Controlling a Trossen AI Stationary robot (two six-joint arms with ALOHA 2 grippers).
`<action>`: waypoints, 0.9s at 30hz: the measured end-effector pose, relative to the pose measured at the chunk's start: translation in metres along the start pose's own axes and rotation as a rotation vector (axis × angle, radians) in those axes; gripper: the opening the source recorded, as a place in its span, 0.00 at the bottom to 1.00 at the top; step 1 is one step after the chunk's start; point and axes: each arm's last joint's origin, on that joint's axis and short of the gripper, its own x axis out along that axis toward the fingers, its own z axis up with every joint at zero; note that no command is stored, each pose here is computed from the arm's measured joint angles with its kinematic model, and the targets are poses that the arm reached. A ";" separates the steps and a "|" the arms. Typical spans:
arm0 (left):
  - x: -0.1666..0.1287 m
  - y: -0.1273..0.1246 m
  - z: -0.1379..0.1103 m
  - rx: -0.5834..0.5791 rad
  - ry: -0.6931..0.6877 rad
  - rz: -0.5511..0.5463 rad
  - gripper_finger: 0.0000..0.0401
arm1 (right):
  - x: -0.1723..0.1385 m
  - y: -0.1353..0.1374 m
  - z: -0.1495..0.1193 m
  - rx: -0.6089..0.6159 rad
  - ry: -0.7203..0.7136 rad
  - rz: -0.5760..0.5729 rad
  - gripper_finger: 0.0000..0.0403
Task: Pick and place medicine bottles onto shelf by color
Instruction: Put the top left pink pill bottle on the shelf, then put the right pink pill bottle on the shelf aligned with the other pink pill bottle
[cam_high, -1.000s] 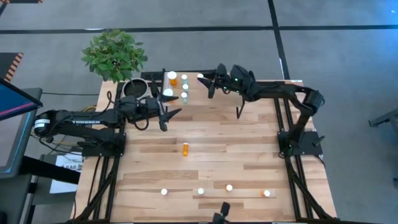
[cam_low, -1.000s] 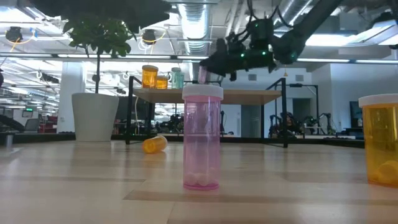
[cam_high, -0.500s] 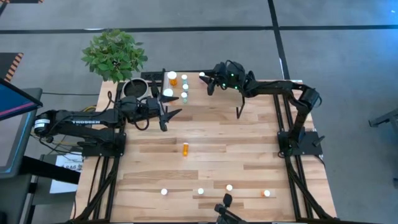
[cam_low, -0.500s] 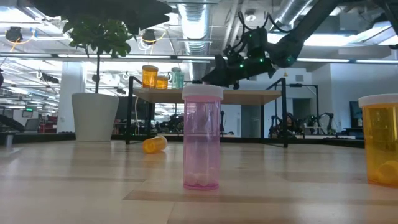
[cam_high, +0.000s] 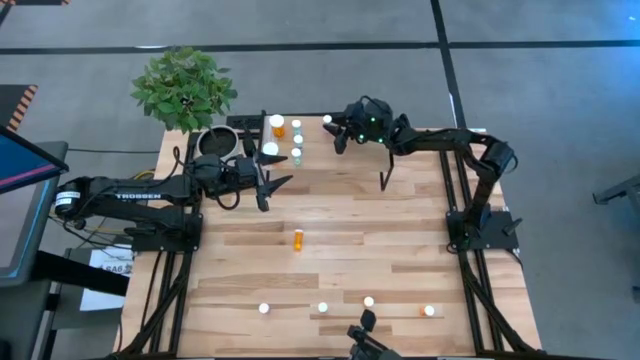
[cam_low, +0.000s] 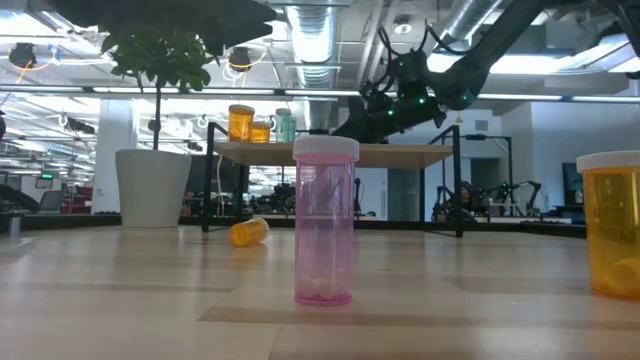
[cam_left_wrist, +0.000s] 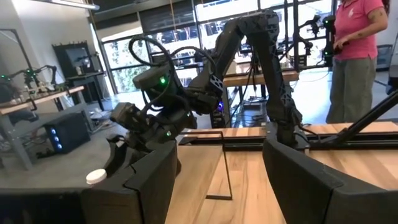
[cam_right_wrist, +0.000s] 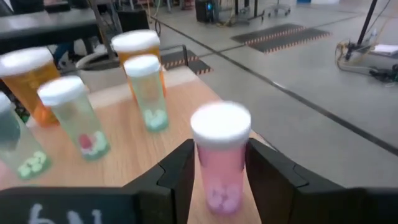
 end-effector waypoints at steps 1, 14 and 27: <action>0.000 0.000 0.000 -0.003 0.000 0.000 0.57 | 0.000 0.000 -0.001 0.002 0.003 0.000 0.42; 0.000 0.000 -0.001 -0.016 0.005 -0.001 0.57 | -0.013 0.005 0.018 0.006 -0.014 0.003 0.59; 0.000 -0.002 -0.001 -0.083 0.012 -0.008 0.57 | -0.057 0.041 0.053 0.015 0.096 0.063 0.60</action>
